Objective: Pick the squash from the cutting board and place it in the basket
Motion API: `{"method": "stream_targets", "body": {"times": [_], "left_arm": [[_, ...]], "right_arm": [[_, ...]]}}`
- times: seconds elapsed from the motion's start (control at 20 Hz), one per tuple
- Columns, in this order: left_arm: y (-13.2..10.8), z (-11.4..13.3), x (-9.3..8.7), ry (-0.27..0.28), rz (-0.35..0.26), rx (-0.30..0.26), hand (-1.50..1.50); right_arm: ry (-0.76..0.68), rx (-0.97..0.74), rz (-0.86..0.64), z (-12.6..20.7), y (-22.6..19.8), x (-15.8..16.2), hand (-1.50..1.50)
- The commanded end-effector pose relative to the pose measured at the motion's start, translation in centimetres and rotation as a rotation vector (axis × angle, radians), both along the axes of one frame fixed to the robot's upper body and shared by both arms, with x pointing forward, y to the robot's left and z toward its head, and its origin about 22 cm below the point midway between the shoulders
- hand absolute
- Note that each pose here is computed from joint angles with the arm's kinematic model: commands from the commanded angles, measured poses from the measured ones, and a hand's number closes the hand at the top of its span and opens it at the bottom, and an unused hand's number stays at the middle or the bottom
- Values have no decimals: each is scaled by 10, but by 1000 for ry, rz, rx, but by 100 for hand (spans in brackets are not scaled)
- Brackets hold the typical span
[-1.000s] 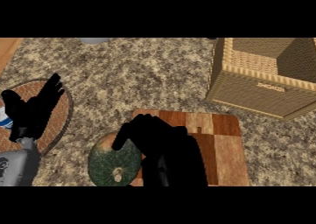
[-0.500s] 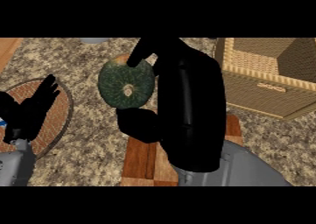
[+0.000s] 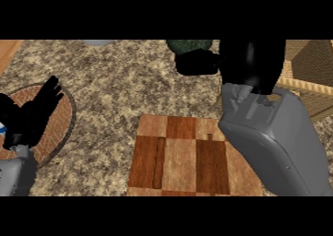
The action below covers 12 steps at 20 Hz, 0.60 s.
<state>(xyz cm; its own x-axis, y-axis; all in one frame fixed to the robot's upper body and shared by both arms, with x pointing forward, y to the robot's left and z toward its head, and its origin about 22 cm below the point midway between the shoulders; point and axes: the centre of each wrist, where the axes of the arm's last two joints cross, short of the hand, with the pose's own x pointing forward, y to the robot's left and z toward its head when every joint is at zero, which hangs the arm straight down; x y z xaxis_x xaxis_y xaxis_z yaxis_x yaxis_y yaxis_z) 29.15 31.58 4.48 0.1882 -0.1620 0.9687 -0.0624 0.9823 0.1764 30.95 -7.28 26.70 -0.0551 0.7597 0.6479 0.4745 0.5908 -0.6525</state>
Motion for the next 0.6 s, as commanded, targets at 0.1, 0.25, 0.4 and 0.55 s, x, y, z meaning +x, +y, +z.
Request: {"method": "stream_targets", "body": {"times": [0.1,0.25,0.4,0.55], "left_arm": [[10,-7,-1,-3,-6,6,0],[16,-3,4,-9,-2,6,0],[11,-13,12,19,-4,1,0],[3,-3,-2,6,-18,1,0]], "right_arm": [[58,6,-81,-12,-53,30,150],[43,-43,-77,-26,-72,33,150],[54,-2,-50,-57,-84,42,150],[64,10,-77,-71,-110,46,150]]}}
